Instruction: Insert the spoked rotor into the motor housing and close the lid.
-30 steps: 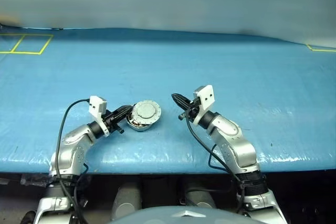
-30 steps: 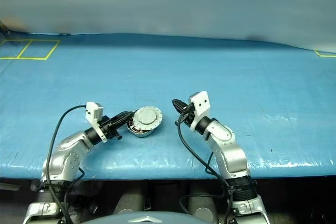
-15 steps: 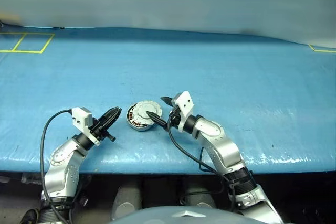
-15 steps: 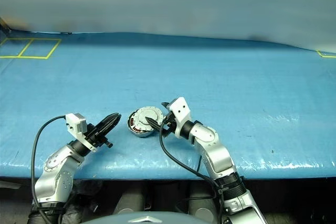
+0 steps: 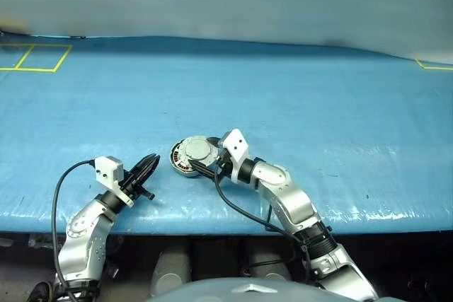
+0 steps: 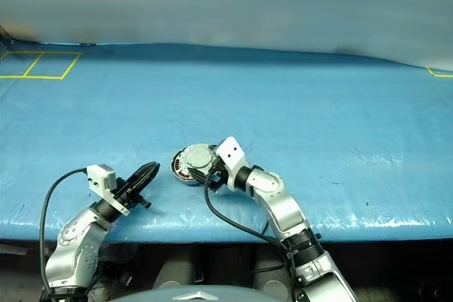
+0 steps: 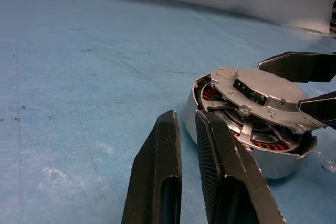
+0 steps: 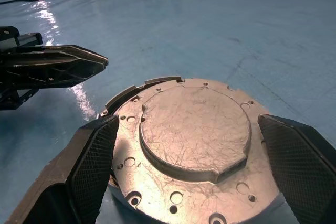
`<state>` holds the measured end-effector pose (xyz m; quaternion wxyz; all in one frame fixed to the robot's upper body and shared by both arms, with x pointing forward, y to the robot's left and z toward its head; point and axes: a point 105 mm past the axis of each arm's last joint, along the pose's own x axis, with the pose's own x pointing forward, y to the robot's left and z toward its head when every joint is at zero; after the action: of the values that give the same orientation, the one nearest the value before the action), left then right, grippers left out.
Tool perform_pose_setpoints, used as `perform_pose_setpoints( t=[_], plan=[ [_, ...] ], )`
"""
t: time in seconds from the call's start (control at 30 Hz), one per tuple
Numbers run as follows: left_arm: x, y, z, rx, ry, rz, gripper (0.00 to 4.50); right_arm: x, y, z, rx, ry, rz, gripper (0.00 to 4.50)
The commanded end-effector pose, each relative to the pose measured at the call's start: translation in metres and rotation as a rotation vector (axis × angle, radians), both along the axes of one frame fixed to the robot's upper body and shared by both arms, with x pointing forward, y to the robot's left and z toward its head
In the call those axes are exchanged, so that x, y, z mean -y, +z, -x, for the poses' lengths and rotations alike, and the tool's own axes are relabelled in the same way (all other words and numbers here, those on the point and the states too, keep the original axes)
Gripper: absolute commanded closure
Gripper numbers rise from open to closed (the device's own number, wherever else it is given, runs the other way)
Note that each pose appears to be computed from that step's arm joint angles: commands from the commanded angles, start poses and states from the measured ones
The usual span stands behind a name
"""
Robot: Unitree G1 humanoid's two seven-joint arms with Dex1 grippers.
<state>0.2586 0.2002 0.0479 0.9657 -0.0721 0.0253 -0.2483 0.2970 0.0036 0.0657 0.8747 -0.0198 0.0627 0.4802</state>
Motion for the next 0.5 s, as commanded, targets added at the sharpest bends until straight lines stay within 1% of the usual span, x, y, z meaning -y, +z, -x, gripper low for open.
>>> perform_pose_setpoints(
  t=[0.03,0.13,0.23,0.3,0.33,0.5],
  plan=[
    [-0.0013,0.0073,-0.0005,0.038,0.007,-0.01,3.94,-0.0111,0.0086,-0.0001,0.041,0.034,-0.009,0.02],
    [-0.0009,0.0088,-0.0005,0.045,0.001,-0.021,3.94,-0.0107,0.0015,-0.0052,0.021,0.009,0.011,0.02],
    [-0.0003,0.0092,-0.0004,0.046,-0.004,-0.028,3.94,-0.0098,-0.0006,-0.0095,0.016,-0.012,0.014,0.57],
    [0.0002,0.0085,0.0001,0.044,-0.006,-0.029,3.94,-0.0105,0.0002,-0.0098,0.017,-0.01,0.009,1.22],
    [0.0004,0.0077,0.0004,0.043,-0.006,-0.03,3.94,-0.0109,0.0007,-0.0097,0.021,-0.007,0.01,1.47],
    [0.0023,0.0038,0.0015,0.031,-0.012,-0.028,3.94,-0.0151,0.0083,-0.0054,0.041,0.016,0.005,1.49]
  ],
)
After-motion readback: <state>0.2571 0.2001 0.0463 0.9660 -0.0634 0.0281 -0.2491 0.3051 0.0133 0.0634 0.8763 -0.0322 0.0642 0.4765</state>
